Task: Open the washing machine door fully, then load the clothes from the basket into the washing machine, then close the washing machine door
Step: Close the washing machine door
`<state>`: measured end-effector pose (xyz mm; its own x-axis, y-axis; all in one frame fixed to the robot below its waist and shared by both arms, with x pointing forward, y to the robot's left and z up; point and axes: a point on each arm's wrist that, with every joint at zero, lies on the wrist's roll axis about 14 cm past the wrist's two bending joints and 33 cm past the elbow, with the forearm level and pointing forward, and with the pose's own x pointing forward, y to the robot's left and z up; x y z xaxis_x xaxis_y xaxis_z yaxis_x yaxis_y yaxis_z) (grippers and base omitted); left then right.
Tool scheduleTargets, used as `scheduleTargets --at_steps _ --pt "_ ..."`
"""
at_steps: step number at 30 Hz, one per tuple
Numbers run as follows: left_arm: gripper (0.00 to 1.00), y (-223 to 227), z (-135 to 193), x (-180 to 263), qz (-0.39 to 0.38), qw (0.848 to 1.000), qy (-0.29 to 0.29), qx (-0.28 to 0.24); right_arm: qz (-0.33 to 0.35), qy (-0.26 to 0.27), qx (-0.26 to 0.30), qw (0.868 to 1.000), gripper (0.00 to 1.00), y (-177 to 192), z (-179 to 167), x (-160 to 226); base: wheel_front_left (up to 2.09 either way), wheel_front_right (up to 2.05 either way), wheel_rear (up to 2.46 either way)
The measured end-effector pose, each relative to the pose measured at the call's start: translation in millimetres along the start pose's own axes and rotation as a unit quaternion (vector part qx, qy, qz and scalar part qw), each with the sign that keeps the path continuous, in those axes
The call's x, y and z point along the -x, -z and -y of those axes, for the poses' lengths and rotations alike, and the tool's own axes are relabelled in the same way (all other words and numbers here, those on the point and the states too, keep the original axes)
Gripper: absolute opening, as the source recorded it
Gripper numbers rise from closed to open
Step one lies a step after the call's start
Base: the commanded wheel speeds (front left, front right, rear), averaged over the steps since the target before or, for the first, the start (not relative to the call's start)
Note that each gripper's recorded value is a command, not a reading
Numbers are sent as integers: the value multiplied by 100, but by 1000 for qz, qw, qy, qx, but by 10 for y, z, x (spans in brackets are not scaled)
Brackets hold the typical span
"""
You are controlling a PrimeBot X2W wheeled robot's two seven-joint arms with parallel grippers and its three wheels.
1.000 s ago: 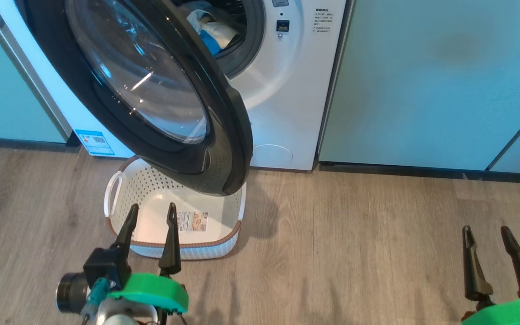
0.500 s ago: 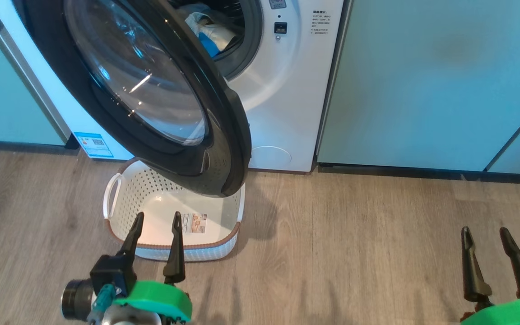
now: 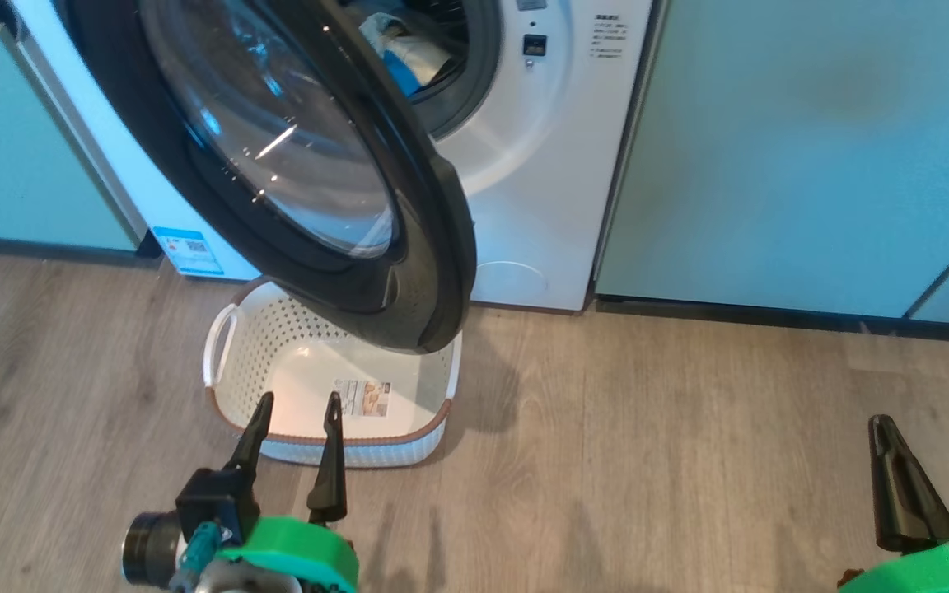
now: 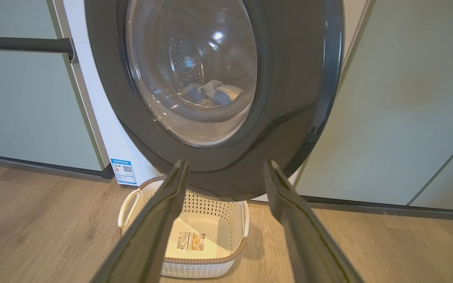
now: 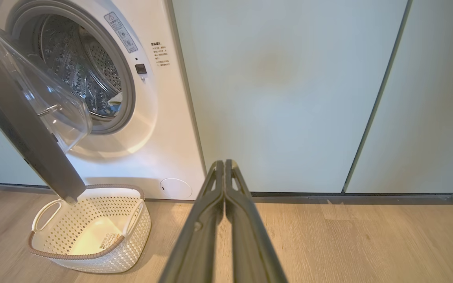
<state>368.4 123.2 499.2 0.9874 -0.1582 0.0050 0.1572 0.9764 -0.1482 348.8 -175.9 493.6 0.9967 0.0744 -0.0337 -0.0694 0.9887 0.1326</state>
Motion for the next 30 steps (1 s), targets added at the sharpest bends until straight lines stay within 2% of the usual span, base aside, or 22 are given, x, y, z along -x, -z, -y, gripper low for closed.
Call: scheduleTargets --at_steps 7,12,15,20,25,28,30 --pt "100 17 -58 19 -2 1000 -11 2 -6 -27 -7 1000 0 29 -167 -122 0 0 0" --pt "100 -29 -119 15 7 1000 -22 2 45 -82 0 996 0 -337 -493 -374 0 0 0" --pt "100 -57 -165 24 11 999 -30 1 93 -128 11 987 0 -668 -750 -517 0 0 0" --pt "100 -72 -234 71 15 999 -44 2 154 -213 11 965 0 -1116 -1279 -666 0 0 0" --pt "100 -134 -295 81 26 998 -55 -2 207 -306 1 929 0 -1532 -1899 -731 0 0 0" --pt "100 -169 -339 132 32 997 -64 -1 201 -368 -3 908 0 -1580 -2335 -738 0 0 0" --pt "100 -176 -379 171 34 997 -73 -1 184 -395 -5 900 0 -1511 -2522 -732 0 0 0"
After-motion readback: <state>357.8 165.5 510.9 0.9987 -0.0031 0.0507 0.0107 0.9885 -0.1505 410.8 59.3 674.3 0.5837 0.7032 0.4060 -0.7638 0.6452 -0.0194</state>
